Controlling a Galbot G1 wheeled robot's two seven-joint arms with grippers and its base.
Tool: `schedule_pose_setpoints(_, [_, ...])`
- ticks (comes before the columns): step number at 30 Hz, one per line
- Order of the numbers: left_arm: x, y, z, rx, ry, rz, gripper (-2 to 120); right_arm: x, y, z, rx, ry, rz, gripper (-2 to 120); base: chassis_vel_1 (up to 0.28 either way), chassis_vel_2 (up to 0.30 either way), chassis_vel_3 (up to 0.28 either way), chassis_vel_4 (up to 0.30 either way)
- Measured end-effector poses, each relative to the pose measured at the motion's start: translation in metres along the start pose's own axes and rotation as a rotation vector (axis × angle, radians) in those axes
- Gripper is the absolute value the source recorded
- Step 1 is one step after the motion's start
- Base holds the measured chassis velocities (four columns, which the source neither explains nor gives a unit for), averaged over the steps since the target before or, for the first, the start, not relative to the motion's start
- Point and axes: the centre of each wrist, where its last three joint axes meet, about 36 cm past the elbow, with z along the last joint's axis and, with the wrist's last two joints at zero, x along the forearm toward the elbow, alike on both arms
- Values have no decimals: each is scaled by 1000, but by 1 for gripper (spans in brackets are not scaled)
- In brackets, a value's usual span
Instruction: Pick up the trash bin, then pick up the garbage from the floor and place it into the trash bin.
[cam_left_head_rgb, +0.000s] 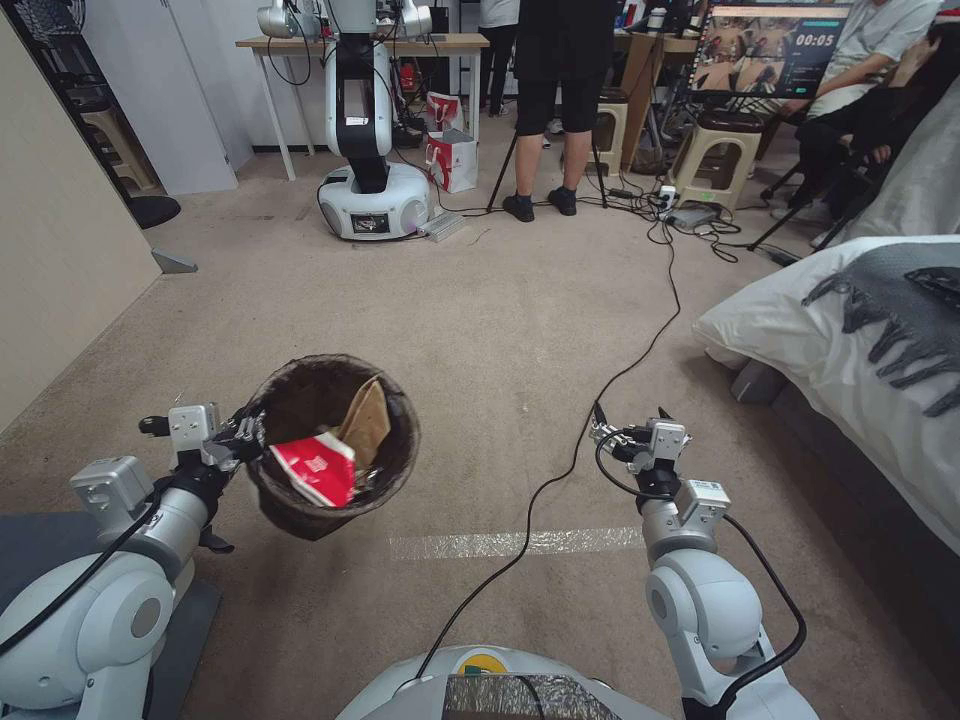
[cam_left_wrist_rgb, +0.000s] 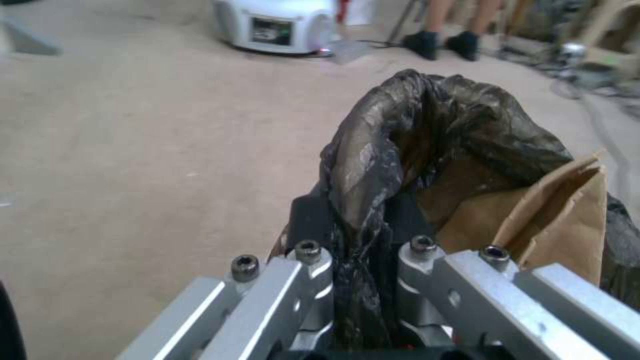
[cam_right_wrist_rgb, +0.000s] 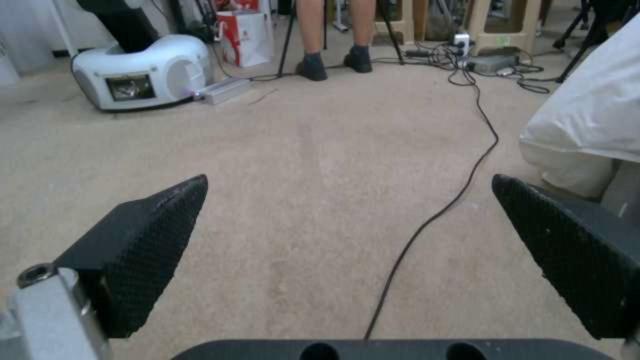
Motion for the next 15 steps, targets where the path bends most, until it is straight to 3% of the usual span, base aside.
schedule_pose_setpoints(2, [-7, 2, -3, 33, 6, 73, 7, 0, 0, 0, 2, -1, 0, 100, 0, 0, 0, 0])
schedule_pose_setpoints(4, [-11, 4, -4, 47, 10, 105, 7, 0, 0, 1, 3, -1, 0, 100, 0, 0, 0, 0])
schedule_pose_setpoints(5, [-17, 7, -5, 64, 16, 158, 7, 0, 1, 1, 3, 0, -2, 100, 0, 0, 0, 0])
schedule_pose_setpoints(10, [-30, 14, -5, 135, 37, 257, 7, -2, 5, 3, 5, 1, -14, 100, 0, 0, 0, 0])
schedule_pose_setpoints(12, [-39, 20, -5, 216, 47, 312, 7, -3, 8, 4, 3, 3, -24, 100, 0, 0, 0, 0])
schedule_pose_setpoints(13, [-39, 20, -5, 216, 47, 312, 7, -3, 8, 4, 3, 3, -24, 100, 0, 0, 0, 0])
schedule_pose_setpoints(15, [-51, 29, -2, 297, 61, 342, 7, -5, 10, 6, 5, 6, -31, 100, 0, 0, 0, 0])
